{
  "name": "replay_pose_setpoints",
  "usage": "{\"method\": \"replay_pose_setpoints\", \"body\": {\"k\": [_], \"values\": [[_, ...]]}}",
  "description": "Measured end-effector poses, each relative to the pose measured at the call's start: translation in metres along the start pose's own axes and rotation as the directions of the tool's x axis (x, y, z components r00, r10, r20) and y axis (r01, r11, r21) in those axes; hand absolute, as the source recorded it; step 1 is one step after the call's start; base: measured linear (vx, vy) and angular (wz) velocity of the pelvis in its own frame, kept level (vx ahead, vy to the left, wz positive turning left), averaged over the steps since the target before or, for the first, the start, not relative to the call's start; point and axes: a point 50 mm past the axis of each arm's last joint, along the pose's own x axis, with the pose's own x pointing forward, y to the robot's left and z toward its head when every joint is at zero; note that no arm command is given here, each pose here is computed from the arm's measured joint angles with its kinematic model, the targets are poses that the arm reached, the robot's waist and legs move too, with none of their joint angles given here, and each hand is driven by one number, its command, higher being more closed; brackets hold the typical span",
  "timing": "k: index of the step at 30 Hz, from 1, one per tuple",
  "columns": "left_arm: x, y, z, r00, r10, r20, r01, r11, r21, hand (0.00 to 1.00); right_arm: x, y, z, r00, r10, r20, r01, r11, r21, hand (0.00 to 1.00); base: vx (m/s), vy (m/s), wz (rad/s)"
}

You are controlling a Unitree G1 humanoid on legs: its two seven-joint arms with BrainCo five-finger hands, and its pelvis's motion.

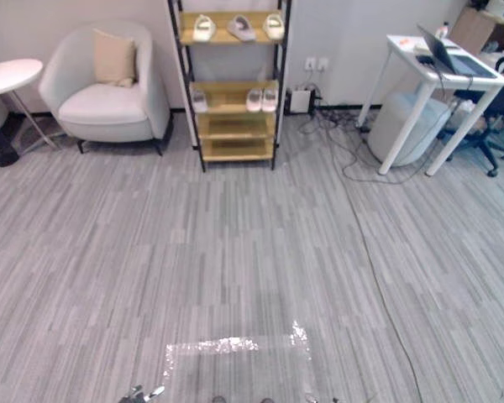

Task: Organize the slippers on the shoe rack

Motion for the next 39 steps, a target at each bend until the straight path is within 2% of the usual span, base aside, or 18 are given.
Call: {"method": "replay_pose_setpoints", "body": {"k": [13, 26, 31, 39], "values": [[0.004, -0.006, 0.013, 0.999, -0.018, 0.032, 0.018, 1.000, 0.009, 0.00, 0.006, 0.035, 0.030, 0.993, 0.084, 0.083, -0.082, 0.996, -0.020, 0.00, -0.01, -0.013, 0.04], [0.007, -0.003, 0.028, 0.997, 0.003, 0.078, -0.004, 1.000, 0.023, 0.00, 0.006, 0.038, 0.032, 0.992, 0.087, 0.088, -0.085, 0.996, -0.025, 0.00, -0.02, -0.026, 0.10], [0.008, -0.004, 0.043, 0.990, 0.018, 0.137, -0.014, 0.999, -0.031, 0.00, 0.006, 0.043, 0.041, 0.988, 0.087, 0.127, -0.086, 0.996, -0.018, 0.00, 0.03, -0.022, -0.14], [0.007, -0.007, 0.041, 0.991, 0.033, 0.133, -0.025, 0.998, -0.058, 0.00, 0.007, 0.039, 0.047, 0.988, 0.065, 0.140, -0.059, 0.997, -0.050, 0.00, 0.30, 0.174, -0.45]]}}
